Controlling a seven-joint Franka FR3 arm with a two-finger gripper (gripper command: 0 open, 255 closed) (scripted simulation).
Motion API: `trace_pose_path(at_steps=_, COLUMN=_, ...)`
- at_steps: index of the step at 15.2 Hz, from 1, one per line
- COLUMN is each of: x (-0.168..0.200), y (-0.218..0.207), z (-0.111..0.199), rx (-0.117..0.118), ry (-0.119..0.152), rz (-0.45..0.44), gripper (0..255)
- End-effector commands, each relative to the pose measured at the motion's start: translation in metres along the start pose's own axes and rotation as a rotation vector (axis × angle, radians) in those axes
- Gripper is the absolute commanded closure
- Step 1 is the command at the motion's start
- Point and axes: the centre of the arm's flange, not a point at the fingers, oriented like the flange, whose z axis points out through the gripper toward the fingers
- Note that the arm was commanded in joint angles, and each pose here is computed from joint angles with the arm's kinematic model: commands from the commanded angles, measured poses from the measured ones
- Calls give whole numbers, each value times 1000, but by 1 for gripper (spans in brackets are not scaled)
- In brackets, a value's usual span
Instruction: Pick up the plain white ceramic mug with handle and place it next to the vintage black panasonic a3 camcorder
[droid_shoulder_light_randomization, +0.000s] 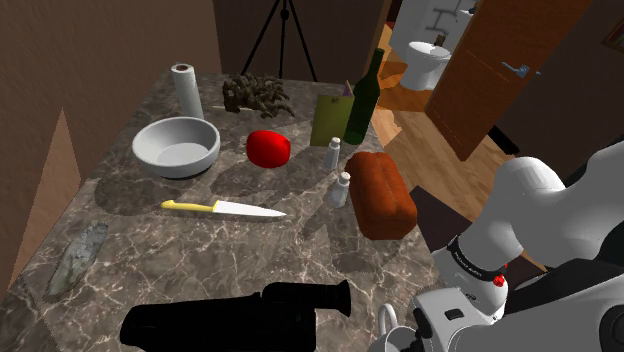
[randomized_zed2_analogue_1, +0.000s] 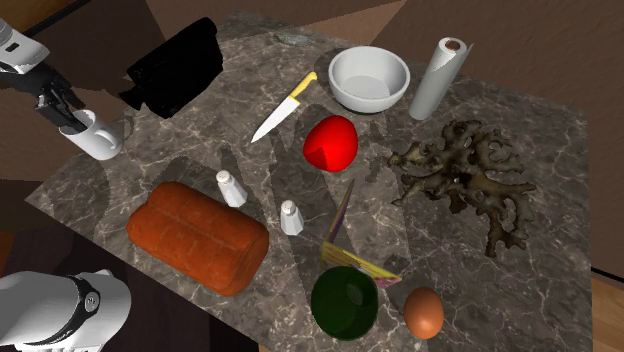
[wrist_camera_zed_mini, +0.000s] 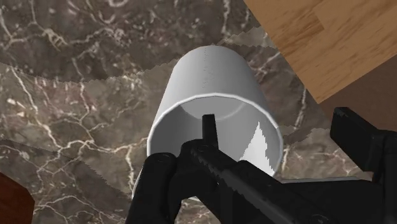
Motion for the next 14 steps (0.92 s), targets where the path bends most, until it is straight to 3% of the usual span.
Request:
trace_pose_path(at_steps=1, x=0, y=0, z=0, rx=0, ry=0, rz=0, gripper=0)
trace_pose_path(at_steps=3, x=0, y=0, z=0, rx=0, ry=0, rz=0, gripper=0)
trace_pose_path(at_steps=7, x=0, y=0, z=-50, rx=0, ry=0, rz=0, gripper=0)
trace_pose_path(at_steps=14, x=0, y=0, z=-50, rx=0, ry=0, rz=0, gripper=0)
